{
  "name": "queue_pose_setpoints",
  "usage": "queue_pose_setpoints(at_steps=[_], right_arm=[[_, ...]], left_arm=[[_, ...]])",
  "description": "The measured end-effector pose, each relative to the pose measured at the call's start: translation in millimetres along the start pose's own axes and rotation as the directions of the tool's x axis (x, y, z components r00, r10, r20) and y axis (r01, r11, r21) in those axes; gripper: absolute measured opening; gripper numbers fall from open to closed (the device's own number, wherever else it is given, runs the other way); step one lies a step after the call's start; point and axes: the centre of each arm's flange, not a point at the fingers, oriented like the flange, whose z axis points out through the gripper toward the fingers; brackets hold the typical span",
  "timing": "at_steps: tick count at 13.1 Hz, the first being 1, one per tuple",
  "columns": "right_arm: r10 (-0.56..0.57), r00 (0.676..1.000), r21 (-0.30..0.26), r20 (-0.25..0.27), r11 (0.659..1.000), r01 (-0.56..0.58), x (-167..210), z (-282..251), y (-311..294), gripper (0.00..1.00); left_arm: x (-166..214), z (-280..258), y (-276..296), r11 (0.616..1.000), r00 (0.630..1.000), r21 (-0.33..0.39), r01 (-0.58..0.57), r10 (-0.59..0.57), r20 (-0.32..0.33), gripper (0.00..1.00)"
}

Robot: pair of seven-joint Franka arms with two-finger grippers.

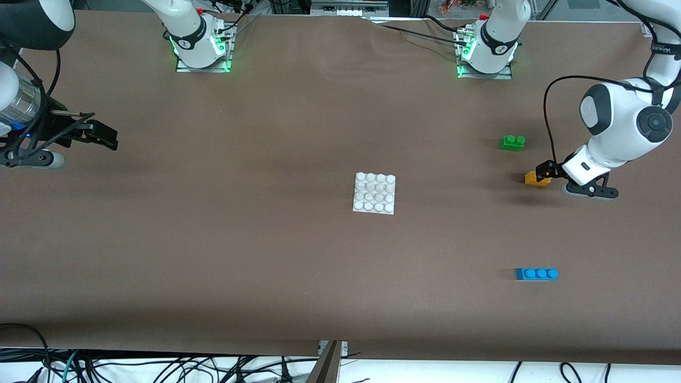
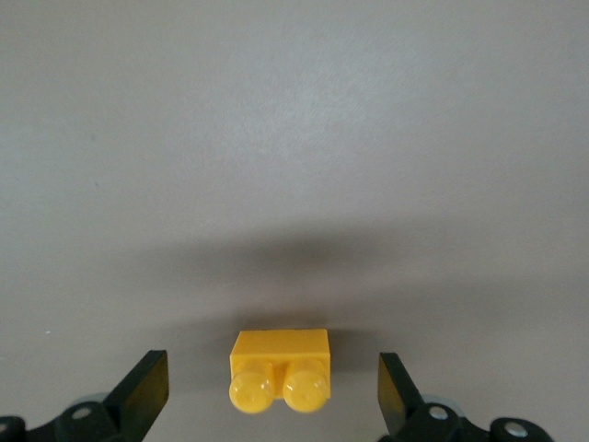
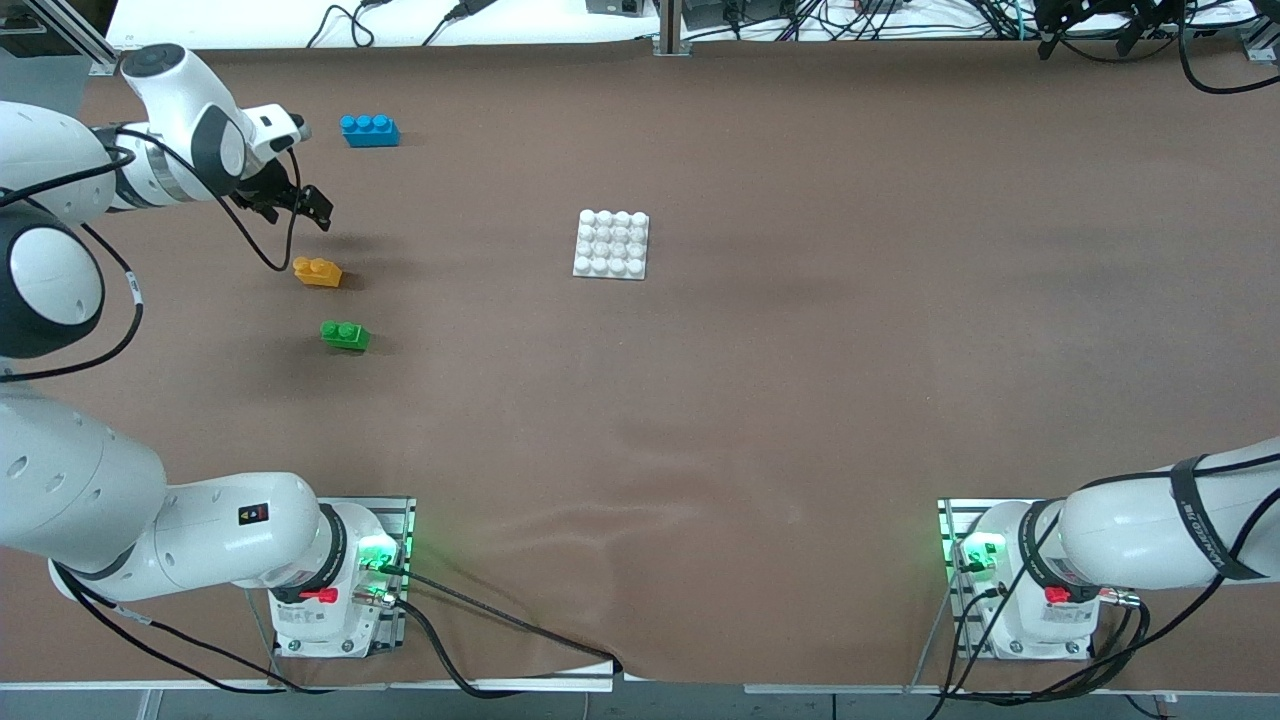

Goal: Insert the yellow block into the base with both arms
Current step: 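Reach the left gripper down over the yellow block, then close the left gripper on the yellow block and lift it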

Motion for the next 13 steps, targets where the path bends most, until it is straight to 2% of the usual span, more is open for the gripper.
queue_pose_setpoints(at_steps=[4,9,11,13], right_arm=[[0.020,1.000,0.000,0.011,1.000,-0.020,3,5,11,1.00],[0.022,1.000,0.000,0.017,1.000,-0.022,5,8,12,1.00],[0.022,1.000,0.001,0.015,1.000,-0.022,5,8,12,1.00],[0.020,1.000,0.001,0.014,1.000,-0.020,5,8,11,1.00]], left_arm=[[-16,46,-5,1.000,1.000,-0.011,0.012,-0.012,0.018,1.00],[-24,55,-2,1.000,0.999,-0.019,0.005,-0.004,0.039,1.00],[-25,55,-1,1.000,0.999,-0.020,-0.016,0.017,0.040,0.95],[-25,56,-1,0.999,0.999,-0.021,-0.027,0.027,0.041,0.73]])
